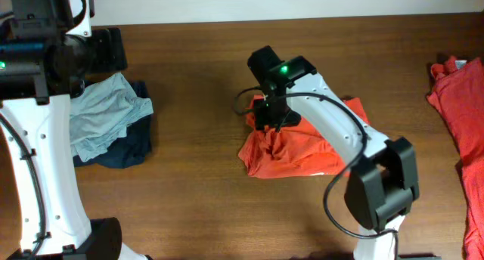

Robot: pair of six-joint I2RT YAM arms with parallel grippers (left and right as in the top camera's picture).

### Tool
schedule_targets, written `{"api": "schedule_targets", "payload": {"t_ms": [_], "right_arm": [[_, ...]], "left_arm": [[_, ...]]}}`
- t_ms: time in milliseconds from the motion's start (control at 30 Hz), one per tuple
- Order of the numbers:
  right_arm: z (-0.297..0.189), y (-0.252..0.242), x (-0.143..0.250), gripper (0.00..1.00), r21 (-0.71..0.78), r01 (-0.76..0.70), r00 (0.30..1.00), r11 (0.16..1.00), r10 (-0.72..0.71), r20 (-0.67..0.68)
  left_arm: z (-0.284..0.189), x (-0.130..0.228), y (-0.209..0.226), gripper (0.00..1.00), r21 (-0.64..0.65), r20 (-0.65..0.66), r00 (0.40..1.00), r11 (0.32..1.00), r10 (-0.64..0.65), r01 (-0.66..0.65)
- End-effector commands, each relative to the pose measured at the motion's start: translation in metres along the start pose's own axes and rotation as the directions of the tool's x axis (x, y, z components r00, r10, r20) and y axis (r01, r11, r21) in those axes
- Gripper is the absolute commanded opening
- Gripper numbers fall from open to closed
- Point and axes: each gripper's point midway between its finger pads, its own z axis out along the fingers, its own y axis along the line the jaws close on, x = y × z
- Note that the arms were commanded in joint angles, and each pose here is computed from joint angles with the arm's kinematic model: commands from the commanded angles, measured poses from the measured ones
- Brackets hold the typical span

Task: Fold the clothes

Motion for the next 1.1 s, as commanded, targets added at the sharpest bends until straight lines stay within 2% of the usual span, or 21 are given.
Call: {"api": "schedule_targets", "payload": {"t_ms": [0, 67, 200, 300, 467, 600, 800, 867, 933, 1000, 1067], "right_arm": [[-0.062, -0.008, -0.012, 0.66, -0.052, -0.020, 0.991, 0.998, 0.026, 0.129], [-0.072, -0.023, -0.011, 0.71, -0.048, -0.054, 0.989, 0.997, 0.060, 0.133], [-0.075, -0.074, -0.002, 0.72, 0.016, -0.162, 0.984, 0.987, 0.161, 0.077], [-0.060, -0.098, 0.005, 0.57, 0.013, -0.190, 0.982, 0.982, 0.190, 0.003], [-0.014, -0.088, 0.027, 0.42, -0.048, -0.178, 0.976, 0.983, 0.170, -0.134], [0.032, -0.056, 0.037, 0.29, -0.149, -0.147, 0.979, 0.978, 0.122, -0.164], [0.082, -0.002, 0.045, 0.18, -0.258, -0.180, 0.980, 0.949, 0.150, -0.130], [0.080, 0.043, 0.053, 0.14, -0.419, -0.081, 0.992, 0.904, 0.032, -0.122], [0.061, 0.090, 0.064, 0.10, -0.593, 0.075, 0.986, 0.802, -0.148, -0.074], [0.044, 0.117, 0.072, 0.09, -0.656, 0.176, 0.968, 0.734, -0.250, -0.020], [0.026, 0.131, 0.074, 0.06, -0.653, 0.259, 0.950, 0.712, -0.310, 0.038]], "left_arm": [[-0.016, -0.006, 0.003, 0.84, -0.006, 0.043, 0.999, 1.000, 0.013, -0.013], [-0.016, -0.006, 0.003, 0.84, -0.004, 0.042, 0.999, 1.000, 0.014, -0.014], [-0.015, -0.004, 0.001, 0.84, 0.008, 0.038, 0.999, 1.000, 0.015, -0.015], [-0.016, -0.004, -0.010, 0.84, 0.066, 0.038, 0.999, 0.998, 0.015, -0.017], [-0.016, -0.005, -0.010, 0.84, 0.070, 0.042, 0.999, 0.997, 0.015, -0.017], [-0.016, -0.006, -0.010, 0.84, 0.071, 0.043, 0.999, 0.997, 0.014, -0.018], [-0.016, -0.004, -0.010, 0.84, 0.071, 0.034, 0.999, 0.997, 0.015, -0.017], [-0.016, -0.002, -0.010, 0.84, 0.071, 0.028, 0.999, 0.997, 0.015, -0.017], [-0.016, -0.001, -0.010, 0.84, 0.071, 0.022, 1.000, 0.997, 0.016, -0.017], [-0.016, 0.001, -0.010, 0.84, 0.071, 0.017, 1.000, 0.997, 0.016, -0.017], [-0.016, 0.003, -0.011, 0.84, 0.078, 0.008, 1.000, 0.997, 0.017, -0.018]]}}
